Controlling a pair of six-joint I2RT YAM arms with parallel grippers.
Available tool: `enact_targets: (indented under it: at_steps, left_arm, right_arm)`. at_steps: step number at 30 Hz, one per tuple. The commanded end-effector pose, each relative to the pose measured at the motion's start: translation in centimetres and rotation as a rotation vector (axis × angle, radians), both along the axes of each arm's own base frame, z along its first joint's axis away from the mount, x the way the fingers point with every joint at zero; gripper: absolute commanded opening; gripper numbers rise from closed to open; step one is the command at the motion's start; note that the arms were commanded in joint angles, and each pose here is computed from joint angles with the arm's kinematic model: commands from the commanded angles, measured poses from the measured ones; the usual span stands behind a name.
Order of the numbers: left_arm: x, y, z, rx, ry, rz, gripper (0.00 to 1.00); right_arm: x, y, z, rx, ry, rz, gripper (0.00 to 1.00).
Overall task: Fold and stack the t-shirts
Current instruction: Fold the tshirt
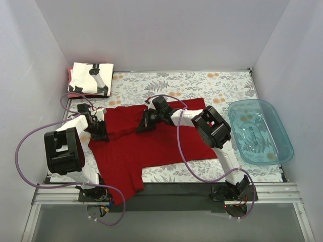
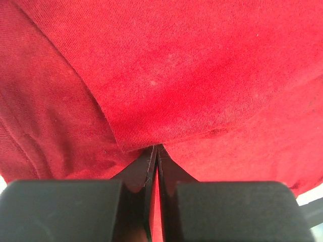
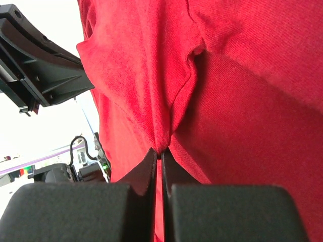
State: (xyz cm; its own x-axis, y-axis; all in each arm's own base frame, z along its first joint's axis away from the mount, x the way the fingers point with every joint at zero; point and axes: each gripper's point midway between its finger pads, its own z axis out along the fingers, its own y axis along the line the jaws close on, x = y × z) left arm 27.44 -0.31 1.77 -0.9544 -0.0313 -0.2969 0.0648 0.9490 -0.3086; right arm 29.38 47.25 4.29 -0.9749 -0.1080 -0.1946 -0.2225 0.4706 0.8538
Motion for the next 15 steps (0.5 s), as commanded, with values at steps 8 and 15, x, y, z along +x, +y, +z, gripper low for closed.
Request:
enact_targets:
  at_steps: [8, 15]
  left_arm:
    - [2.2, 0.7, 4.9, 0.058, -0.158, -0.005, 0.00]
    - [2.9, 1.0, 5.3, 0.066, -0.169, 0.005, 0.00]
  right_arm:
    - [0.3, 1.6, 2.9, 0.067, -0.079, 0.044, 0.01]
    - [0.7, 1.8, 3.1, 0.073, -0.089, 0.042, 0.01]
